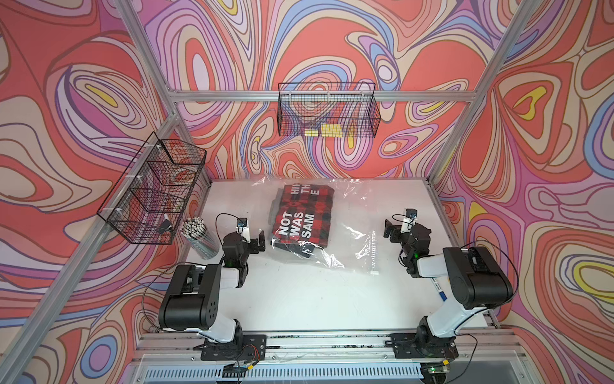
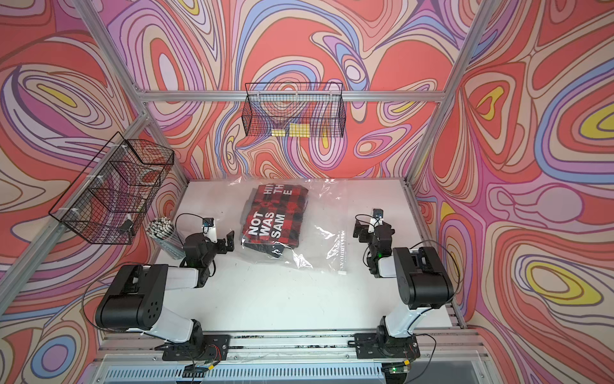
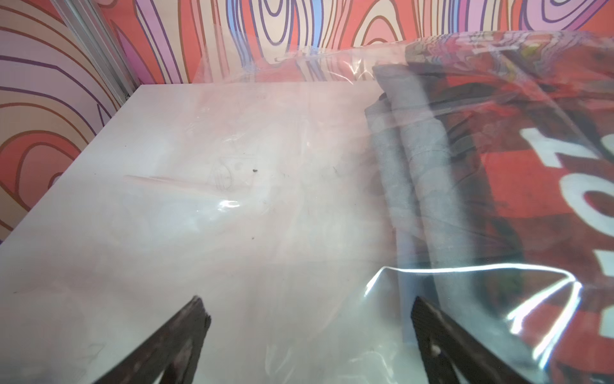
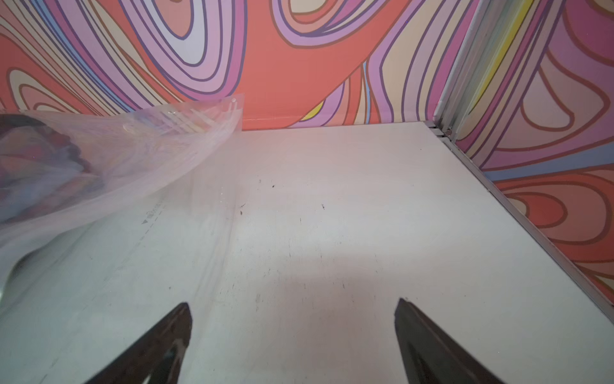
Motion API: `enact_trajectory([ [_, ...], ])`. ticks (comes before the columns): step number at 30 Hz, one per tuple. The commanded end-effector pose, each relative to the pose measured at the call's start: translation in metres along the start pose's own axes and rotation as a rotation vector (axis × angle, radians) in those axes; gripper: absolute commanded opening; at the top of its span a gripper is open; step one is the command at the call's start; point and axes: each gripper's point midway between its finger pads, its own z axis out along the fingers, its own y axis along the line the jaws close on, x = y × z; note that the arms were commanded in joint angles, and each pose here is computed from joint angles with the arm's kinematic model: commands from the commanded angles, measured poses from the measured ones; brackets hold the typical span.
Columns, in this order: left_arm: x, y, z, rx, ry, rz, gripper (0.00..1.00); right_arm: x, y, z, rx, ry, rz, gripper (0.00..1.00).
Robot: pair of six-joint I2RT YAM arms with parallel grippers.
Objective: Take the shirt out of the vacuum bag
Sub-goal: Open the vacuum bag at the center of the board.
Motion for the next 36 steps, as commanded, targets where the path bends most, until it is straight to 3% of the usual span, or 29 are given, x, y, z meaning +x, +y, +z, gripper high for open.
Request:
enact_trajectory([
  [1, -0.003, 0.000, 0.001, 0.004, -0.008, 0.001, 0.99, 0.001, -0.002, 0.004, 0.007, 0.005, 0.003, 0.98],
  [22, -0.004, 0.001, 0.001, 0.001, -0.010, 0.000, 0.99, 0.000, -0.001, 0.004, 0.003, 0.004, 0.003, 0.98],
  [27, -0.014, 0.027, -0.002, -0.151, 0.025, -0.057, 0.99, -0.013, -0.017, 0.003, 0.099, 0.022, 0.041, 0.98],
  [33, -0.033, 0.026, -0.013, -0.157, 0.068, -0.070, 0.99, -0.032, -0.025, -0.009, 0.144, 0.001, 0.052, 0.98],
  [36, -0.056, 0.050, -0.020, -0.312, 0.103, -0.228, 0.99, -0.049, -0.024, -0.018, 0.136, -0.034, 0.046, 0.98],
])
